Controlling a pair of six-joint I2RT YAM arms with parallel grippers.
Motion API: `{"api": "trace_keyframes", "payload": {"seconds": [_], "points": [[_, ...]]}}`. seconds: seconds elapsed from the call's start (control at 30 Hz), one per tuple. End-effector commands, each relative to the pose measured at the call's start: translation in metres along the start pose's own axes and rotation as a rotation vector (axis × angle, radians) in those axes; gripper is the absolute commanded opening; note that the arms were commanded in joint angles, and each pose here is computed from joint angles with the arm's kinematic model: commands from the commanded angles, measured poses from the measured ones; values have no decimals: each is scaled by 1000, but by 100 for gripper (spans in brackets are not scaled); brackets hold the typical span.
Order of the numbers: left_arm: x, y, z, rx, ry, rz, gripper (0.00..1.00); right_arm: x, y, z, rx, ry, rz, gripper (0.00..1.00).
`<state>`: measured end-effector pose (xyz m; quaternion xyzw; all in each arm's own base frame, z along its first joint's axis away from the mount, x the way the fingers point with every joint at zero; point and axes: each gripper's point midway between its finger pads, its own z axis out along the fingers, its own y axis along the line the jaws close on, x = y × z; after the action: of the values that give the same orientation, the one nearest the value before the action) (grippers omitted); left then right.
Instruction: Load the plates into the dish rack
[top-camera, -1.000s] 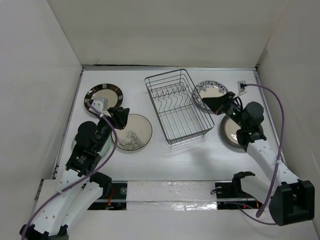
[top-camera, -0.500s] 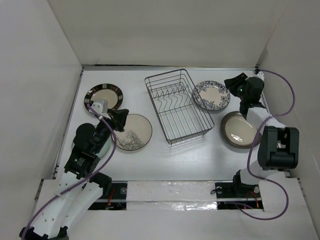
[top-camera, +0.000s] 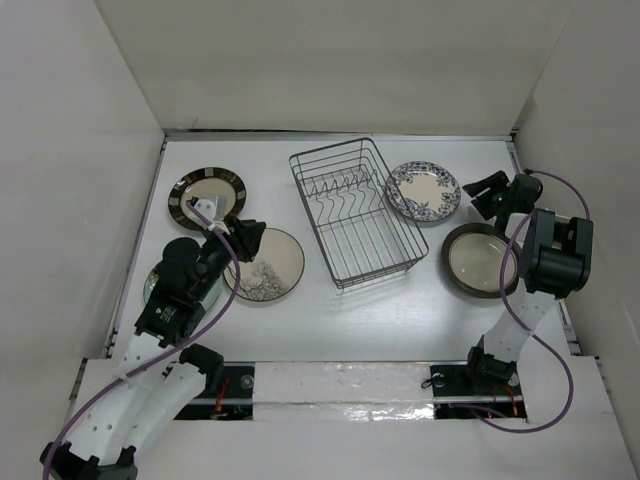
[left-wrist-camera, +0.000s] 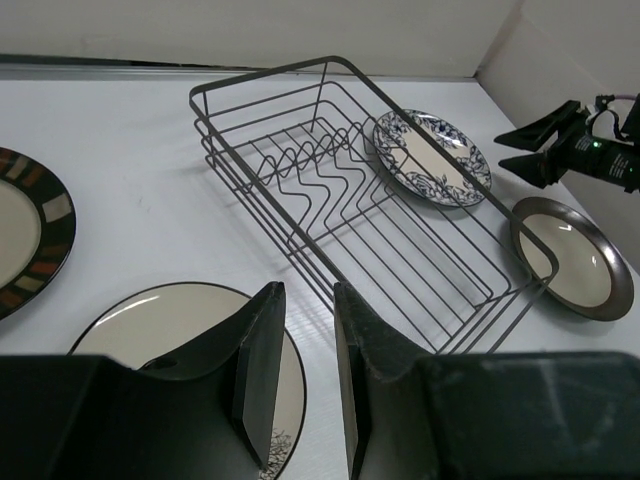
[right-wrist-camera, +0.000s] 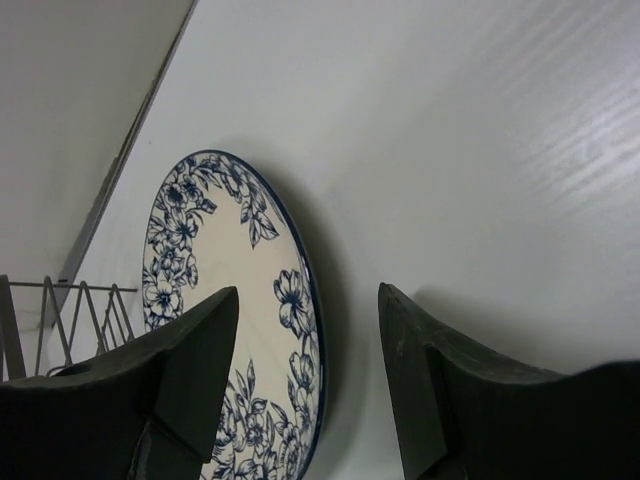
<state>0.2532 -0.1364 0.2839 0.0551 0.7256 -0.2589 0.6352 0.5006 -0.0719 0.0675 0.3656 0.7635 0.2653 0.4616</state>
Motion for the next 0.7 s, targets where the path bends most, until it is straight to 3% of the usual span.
{"api": "trace_keyframes", "payload": {"seconds": [0.0,0.43,0.67], "points": [[-23,-8,-2,24,-56,7,23,-8,20,12,-43,10,-86,63],[-27,-10,-4,31,-66,8,24,26,12,40,-44,244,-134,61],[-31,-12,-9,39,-86,4,24,49,8,48,-6,369,-236,58]]}}
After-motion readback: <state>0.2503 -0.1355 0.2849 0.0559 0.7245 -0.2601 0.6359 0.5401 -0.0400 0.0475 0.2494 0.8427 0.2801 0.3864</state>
